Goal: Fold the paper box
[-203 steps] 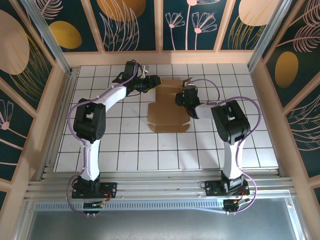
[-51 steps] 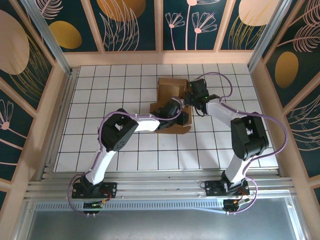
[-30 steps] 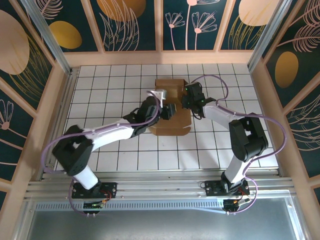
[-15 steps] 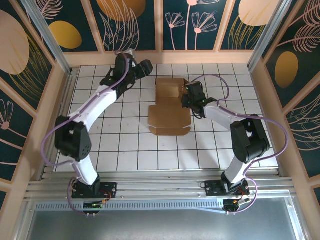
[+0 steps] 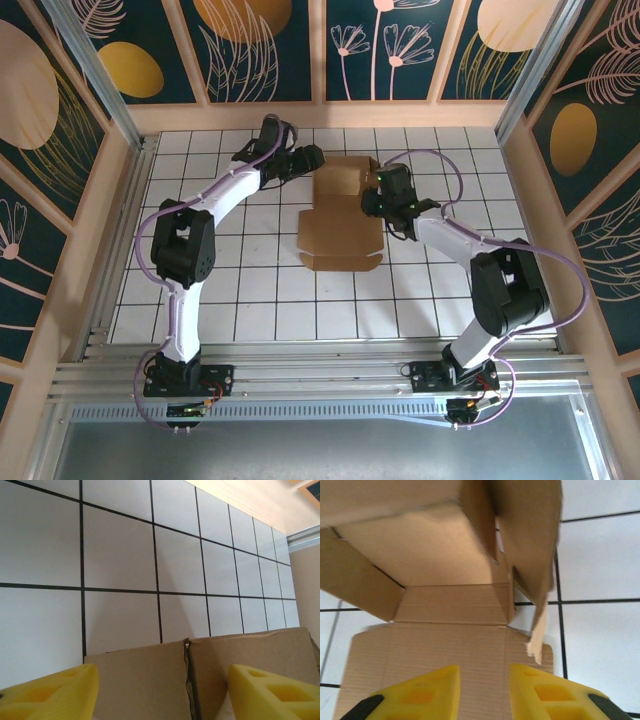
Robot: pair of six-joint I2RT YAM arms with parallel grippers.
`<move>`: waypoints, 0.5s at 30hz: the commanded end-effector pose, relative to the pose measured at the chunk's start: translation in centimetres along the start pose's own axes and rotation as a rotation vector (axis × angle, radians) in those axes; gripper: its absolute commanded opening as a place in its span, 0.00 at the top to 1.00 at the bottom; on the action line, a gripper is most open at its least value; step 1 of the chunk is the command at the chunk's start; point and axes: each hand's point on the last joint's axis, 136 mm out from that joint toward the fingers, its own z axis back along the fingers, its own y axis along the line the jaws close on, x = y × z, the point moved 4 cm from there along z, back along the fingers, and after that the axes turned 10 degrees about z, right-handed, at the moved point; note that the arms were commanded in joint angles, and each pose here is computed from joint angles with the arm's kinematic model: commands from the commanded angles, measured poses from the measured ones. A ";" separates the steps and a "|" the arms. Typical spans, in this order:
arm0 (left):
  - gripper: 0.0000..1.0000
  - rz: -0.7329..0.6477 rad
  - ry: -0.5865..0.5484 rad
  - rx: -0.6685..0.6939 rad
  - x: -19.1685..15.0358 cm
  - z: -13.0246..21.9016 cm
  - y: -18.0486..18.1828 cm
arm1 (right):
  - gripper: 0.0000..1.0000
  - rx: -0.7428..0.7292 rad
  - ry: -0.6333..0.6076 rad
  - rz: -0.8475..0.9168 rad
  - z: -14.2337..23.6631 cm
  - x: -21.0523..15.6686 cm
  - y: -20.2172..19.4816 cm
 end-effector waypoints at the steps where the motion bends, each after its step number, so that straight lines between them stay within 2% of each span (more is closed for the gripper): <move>1: 0.37 0.035 0.051 -0.005 -0.9 -0.8 0.6 | 0.64 0.069 -0.056 0.024 2.1 1.6 1.2; 5: 0.39 0.037 0.053 -0.012 -1.1 -0.5 0.5 | 0.56 0.173 -0.112 0.005 4.8 3.9 1.1; 8: 0.39 0.047 0.062 -0.037 -1.2 -0.2 0.1 | 0.47 0.247 -0.181 -0.055 6.8 6.3 -1.3; 10: 0.39 0.053 0.069 -0.058 -1.3 -0.2 -0.1 | 0.44 0.312 -0.213 -0.029 7.2 7.1 -3.2; 12: 0.40 0.056 0.073 -0.065 -1.4 -0.2 -0.2 | 0.40 0.291 -0.235 0.032 6.6 7.4 -5.5; 15: 0.40 0.052 0.074 -0.062 -1.4 -0.1 -0.2 | 0.39 0.208 -0.226 0.165 5.1 7.6 -8.6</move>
